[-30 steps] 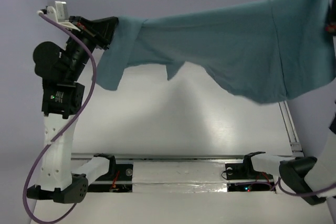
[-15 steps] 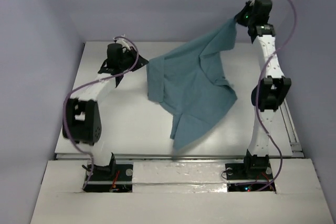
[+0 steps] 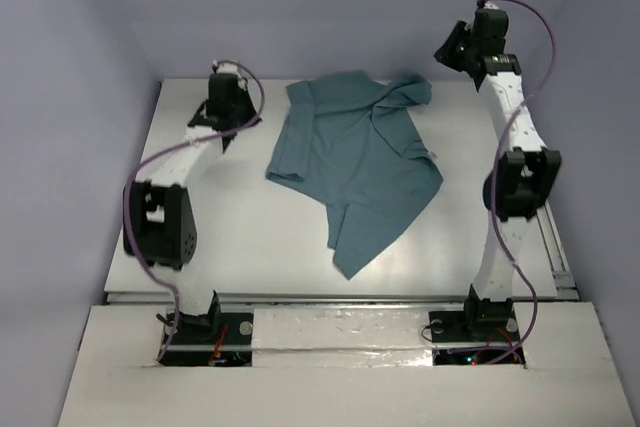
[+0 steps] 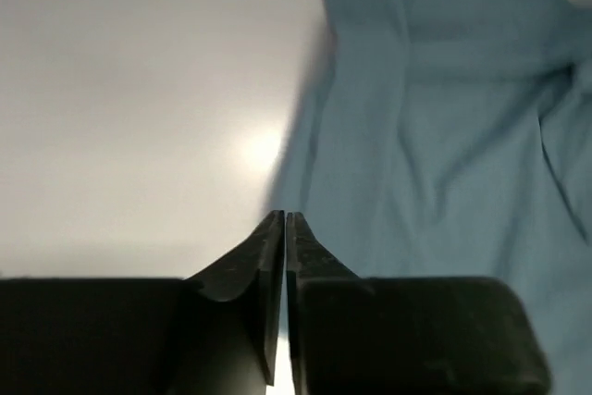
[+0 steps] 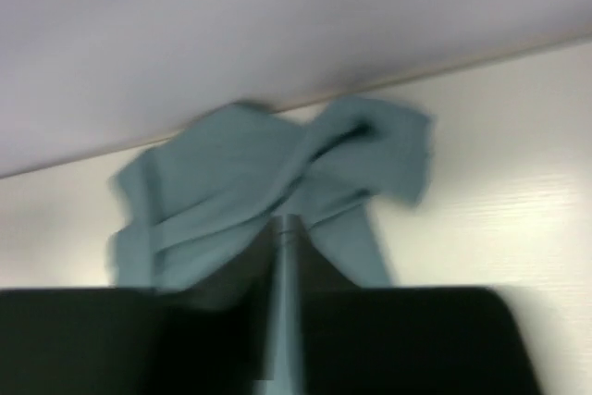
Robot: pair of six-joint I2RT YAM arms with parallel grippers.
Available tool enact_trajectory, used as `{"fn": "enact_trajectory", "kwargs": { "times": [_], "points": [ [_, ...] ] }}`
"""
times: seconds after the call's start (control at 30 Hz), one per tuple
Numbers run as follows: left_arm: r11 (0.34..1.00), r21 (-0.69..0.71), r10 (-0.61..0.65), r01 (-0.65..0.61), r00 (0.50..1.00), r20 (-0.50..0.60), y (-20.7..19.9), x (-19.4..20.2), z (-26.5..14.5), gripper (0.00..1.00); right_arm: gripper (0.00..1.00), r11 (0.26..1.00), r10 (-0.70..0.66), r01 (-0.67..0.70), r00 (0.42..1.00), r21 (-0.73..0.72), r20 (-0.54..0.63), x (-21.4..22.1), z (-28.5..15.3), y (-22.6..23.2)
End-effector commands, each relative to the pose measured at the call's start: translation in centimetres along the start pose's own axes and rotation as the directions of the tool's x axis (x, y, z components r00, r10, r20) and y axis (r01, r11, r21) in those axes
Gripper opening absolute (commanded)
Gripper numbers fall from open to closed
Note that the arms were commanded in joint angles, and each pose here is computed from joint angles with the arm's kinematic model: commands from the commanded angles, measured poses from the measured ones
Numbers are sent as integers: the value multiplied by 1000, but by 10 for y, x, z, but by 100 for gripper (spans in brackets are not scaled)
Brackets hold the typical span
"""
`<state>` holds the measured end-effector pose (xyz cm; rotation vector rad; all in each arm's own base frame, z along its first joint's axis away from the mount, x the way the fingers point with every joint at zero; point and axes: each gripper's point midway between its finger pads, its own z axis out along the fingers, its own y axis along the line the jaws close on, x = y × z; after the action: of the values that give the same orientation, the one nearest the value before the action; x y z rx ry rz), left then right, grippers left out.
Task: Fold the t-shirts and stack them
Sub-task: Flatten out the tshirt
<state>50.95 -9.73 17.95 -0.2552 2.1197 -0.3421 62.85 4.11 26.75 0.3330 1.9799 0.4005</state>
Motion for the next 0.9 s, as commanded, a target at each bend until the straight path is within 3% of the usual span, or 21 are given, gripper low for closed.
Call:
{"fn": "enact_trajectory", "kwargs": {
  "times": [0.0, 0.07, 0.1, 0.17, 0.27, 0.43, 0.57, 0.87],
  "points": [
    [991, -28, 127, -130, 988, -93, -14, 71, -48, 0, 0, 992, -48, 48, 999, -119, -1, 33, -76, 67],
    [994, -14, 104, -106, 990, -95, -13, 86, -63, 0, 0, 979, -20, 14, 999, -204, -30, 63, -122, 101],
    [998, -11, 55, -57, 989, -140, -7, 111, -66, 0, 0, 980, -15, -12, 991, -199, -135, 122, -123, 89],
    [998, 53, -15, 23, 989, -147, -17, 117, -70, 0, 0, 962, -25, -24, 984, -271, -176, 159, -161, 113],
    [982, 107, -139, 158, 976, -166, -31, 126, -64, 12, 0, 953, -18, -77, 951, -293, -310, 223, -191, 104],
    [942, 124, -287, 312, 940, -185, -43, 129, -50, 28, 0, 964, -55, -49, 925, -262, -375, 253, -229, 80],
    [923, 95, -350, 372, 917, -191, -42, 134, -36, 28, 0, 969, -47, -58, 909, -239, -413, 274, -247, 64],
    [937, -23, -347, 348, 923, -167, -29, 150, -27, 29, 0, 973, -35, -67, 904, -221, -427, 281, -271, 53]
  ]
}}
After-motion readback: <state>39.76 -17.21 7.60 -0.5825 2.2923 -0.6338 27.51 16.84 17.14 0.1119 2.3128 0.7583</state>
